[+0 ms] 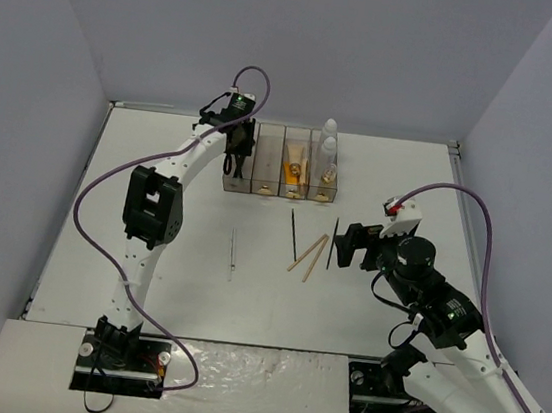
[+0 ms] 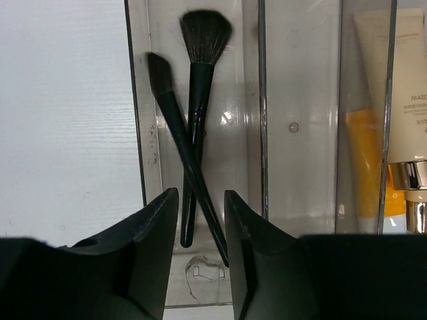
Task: Organize the makeup
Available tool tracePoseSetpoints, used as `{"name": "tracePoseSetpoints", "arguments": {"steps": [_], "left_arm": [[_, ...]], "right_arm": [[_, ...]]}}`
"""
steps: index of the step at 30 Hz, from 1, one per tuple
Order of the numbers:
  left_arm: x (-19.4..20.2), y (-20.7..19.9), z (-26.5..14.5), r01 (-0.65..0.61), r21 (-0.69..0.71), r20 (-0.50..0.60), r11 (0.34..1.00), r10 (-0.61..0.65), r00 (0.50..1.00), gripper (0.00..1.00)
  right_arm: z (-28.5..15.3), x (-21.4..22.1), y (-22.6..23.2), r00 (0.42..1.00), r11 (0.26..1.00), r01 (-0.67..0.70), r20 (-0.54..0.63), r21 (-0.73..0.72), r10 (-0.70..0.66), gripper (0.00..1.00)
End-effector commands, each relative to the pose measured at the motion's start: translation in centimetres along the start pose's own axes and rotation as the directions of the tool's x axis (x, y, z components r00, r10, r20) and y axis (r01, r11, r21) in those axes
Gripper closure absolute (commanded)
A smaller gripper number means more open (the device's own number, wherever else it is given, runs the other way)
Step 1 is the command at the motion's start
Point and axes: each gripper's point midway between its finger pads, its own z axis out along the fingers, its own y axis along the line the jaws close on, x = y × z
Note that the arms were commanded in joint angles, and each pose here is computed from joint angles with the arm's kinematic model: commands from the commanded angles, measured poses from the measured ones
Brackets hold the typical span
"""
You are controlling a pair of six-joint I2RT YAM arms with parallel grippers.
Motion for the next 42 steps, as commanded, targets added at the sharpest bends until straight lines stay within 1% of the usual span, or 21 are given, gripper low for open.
{"name": "tracePoseSetpoints", "arguments": {"steps": [1, 5, 7, 9, 10, 11, 12, 13, 15, 17, 20, 22, 29, 35, 42], "left_arm": [[-6.2, -0.9, -6.3, 0.037, 0.054, 0.180, 0.998, -0.046, 0.983, 0.60], [-7.2, -1.9, -9.4, 0.046, 0.080, 0.235, 0.996, -0.064, 0.970, 0.57], [-6.4, -3.2, -10.7, 0.052, 0.090, 0.238, 0.995, -0.072, 0.969, 0.56], [-5.6, -4.9, -13.3, 0.059, 0.106, 0.257, 0.993, -0.085, 0.963, 0.54], [-4.3, -5.9, -13.4, 0.062, 0.106, 0.245, 0.992, -0.086, 0.966, 0.51], [-3.3, -6.0, -13.5, 0.065, 0.093, 0.237, 0.994, -0.085, 0.968, 0.49], [-2.6, -6.8, -14.5, 0.070, 0.103, 0.246, 0.992, -0.094, 0.965, 0.46], [-1.8, -8.7, -16.1, 0.079, 0.140, 0.262, 0.987, -0.113, 0.958, 0.42], [0.7, -10.7, -17.1, 0.100, 0.175, 0.257, 0.980, -0.143, 0.956, 0.32], [2.6, -11.7, -16.9, 0.125, 0.186, 0.249, 0.975, -0.170, 0.954, 0.23], [5.7, -14.6, -17.7, 0.106, 0.213, 0.233, 0.971, -0.156, 0.960, 0.16], [7.2, -15.8, -17.4, 0.100, 0.205, 0.223, 0.974, -0.146, 0.964, 0.15], [11.6, -18.3, -13.9, 0.092, 0.155, 0.149, 0.984, -0.116, 0.982, 0.16], [14.4, -19.0, -10.6, 0.064, 0.096, 0.097, 0.993, -0.074, 0.993, 0.28], [16.3, -18.8, -7.9, 0.028, 0.033, 0.054, 0.999, -0.029, 0.998, 0.40]], "right_arm": [[0.2, -1.4, 0.1, 0.998, 1.000, -0.006, 0.055, 0.007, 0.006, 0.00], [0.1, -1.5, 0.0, 0.998, 1.000, -0.008, 0.058, 0.014, 0.007, 0.00], [0.0, -1.6, 0.0, 0.998, 1.000, -0.010, 0.062, 0.014, 0.009, 0.00], [0.0, -1.6, -0.2, 0.998, 1.000, -0.012, 0.065, 0.019, 0.011, 0.00], [-0.1, -1.8, -0.2, 0.997, 1.000, -0.015, 0.072, 0.022, 0.014, 0.00], [-0.2, -1.9, -0.3, 0.997, 1.000, -0.016, 0.078, 0.026, 0.014, 0.00], [-0.3, -2.0, -0.4, 0.996, 0.999, -0.017, 0.082, 0.028, 0.015, 0.00], [-0.4, -2.0, -0.4, 0.996, 0.999, -0.020, 0.087, 0.029, 0.017, 0.00], [-0.7, -2.3, -0.6, 0.995, 0.999, -0.026, 0.101, 0.034, 0.023, 0.00], [-0.9, -2.4, -0.7, 0.993, 0.999, -0.031, 0.112, 0.036, 0.027, 0.00], [-1.3, -2.8, -0.7, 0.991, 0.999, -0.037, 0.129, 0.035, 0.033, 0.00], [-1.5, -2.9, -0.8, 0.990, 0.999, -0.040, 0.137, 0.036, 0.035, 0.00], [-1.9, -3.3, -0.7, 0.987, 0.999, -0.046, 0.155, 0.026, 0.041, 0.00], [-2.1, -3.3, -0.6, 0.986, 0.999, -0.047, 0.161, 0.018, 0.044, 0.00], [-2.2, -3.3, -0.5, 0.986, 0.999, -0.046, 0.161, 0.015, 0.043, 0.00]]}}
